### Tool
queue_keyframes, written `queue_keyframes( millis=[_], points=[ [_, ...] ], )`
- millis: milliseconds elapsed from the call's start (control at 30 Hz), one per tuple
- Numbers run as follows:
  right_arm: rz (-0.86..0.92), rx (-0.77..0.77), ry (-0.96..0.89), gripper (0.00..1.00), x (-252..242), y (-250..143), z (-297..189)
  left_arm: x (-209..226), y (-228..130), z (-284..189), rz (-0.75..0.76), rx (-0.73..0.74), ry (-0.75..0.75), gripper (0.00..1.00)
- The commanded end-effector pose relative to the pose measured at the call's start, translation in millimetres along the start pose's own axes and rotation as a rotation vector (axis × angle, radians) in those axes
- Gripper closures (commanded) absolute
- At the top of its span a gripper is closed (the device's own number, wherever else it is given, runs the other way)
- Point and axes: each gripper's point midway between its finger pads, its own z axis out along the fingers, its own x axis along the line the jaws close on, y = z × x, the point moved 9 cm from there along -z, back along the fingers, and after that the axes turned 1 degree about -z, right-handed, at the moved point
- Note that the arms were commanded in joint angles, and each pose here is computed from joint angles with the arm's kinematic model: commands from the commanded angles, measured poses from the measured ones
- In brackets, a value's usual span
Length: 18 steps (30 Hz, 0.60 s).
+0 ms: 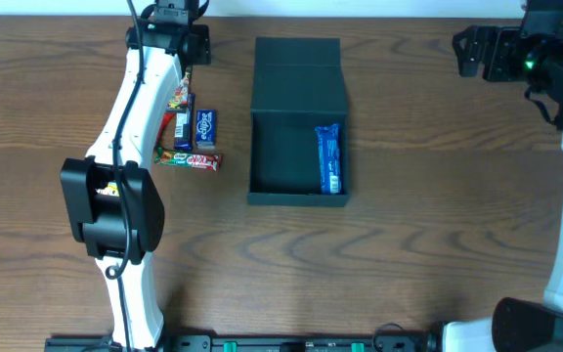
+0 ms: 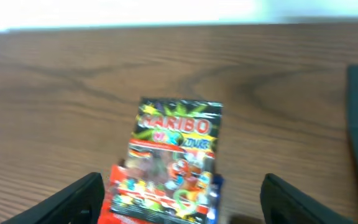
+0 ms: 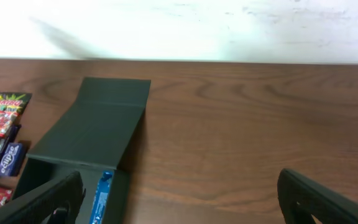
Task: Pack container
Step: 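Return the left gripper to the pile and grasp the Haribo bag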
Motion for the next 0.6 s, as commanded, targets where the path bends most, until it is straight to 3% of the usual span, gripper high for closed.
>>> queue_keyframes(
  millis=[0,167,567],
  points=[
    [0.007,0.017,-0.002,0.01,-3,-3,6,-3,-11,27,0.184,0.047,0.092,0.16],
    [0.008,0.019,-0.001,0.01,-3,-4,6,-15,-31,64,0.290,0.120,0.106,0.16],
    [0.009,0.024,-0.002,0.01,-3,-4,6,-24,-58,98,0.327,0.202,0.144,0.16]
  ],
)
